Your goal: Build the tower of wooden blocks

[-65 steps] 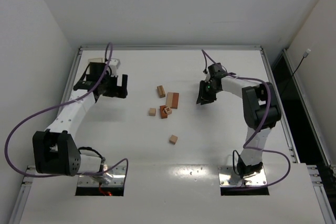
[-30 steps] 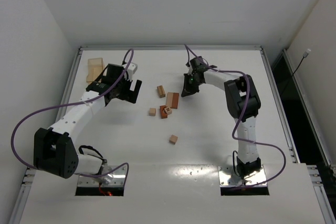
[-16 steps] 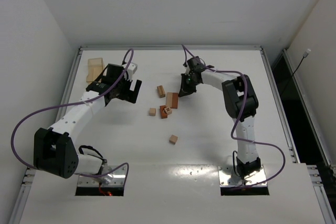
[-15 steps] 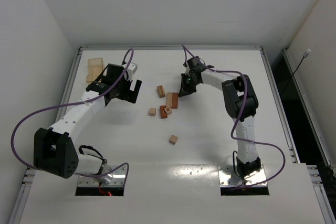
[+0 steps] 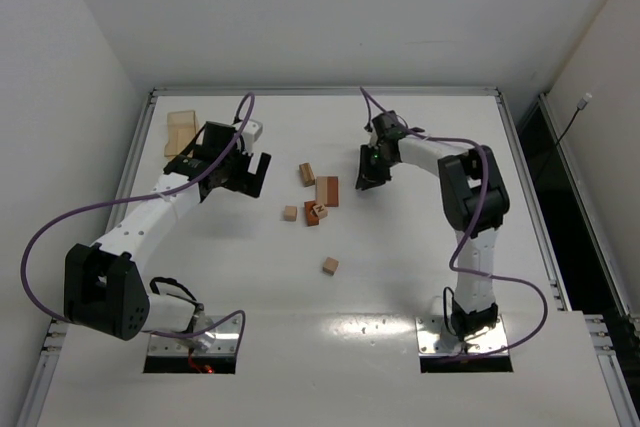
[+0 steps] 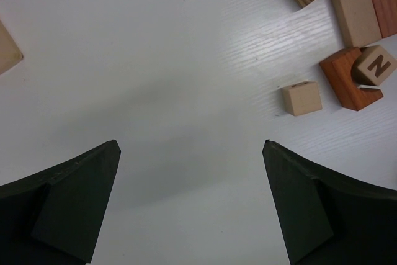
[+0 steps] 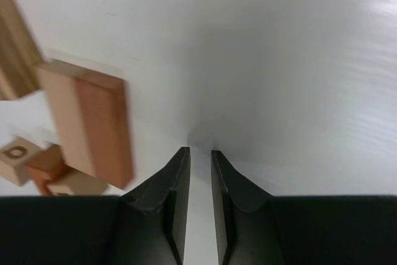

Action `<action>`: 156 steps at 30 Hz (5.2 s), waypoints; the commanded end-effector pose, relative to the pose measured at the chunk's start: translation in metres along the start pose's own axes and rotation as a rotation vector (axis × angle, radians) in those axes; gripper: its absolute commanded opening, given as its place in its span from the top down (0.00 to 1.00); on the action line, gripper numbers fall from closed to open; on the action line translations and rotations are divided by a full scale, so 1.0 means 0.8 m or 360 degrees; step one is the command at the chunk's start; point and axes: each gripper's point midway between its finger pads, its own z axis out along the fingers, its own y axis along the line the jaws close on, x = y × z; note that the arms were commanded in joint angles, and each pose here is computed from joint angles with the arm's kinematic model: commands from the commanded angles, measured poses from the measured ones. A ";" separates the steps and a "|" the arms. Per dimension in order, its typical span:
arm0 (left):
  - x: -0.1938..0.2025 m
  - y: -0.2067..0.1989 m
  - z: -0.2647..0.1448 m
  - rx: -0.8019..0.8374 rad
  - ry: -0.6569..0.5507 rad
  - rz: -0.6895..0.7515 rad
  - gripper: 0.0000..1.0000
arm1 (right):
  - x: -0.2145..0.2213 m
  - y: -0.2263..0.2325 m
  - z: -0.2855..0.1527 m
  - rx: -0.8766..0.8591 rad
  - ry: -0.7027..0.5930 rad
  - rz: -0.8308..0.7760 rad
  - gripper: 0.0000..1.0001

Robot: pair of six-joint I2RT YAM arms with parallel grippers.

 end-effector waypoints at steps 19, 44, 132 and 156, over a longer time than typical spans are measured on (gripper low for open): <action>0.048 -0.090 0.022 0.0118 0.0114 -0.0215 0.01 | -0.025 -0.052 -0.166 0.0271 -0.0308 -0.0331 0.44; 0.038 -0.159 0.097 0.0262 0.0304 -0.0254 0.18 | -0.017 -0.077 -0.158 0.0301 -0.0281 -0.0271 0.42; -0.114 -0.195 0.081 0.0169 -0.0121 -0.0508 1.00 | -0.094 0.004 -0.236 0.0298 -0.0714 -0.0471 0.12; -0.088 -0.237 0.153 0.0217 0.0069 -0.0525 1.00 | -0.065 0.011 -0.174 0.0227 -0.0521 -0.0322 0.13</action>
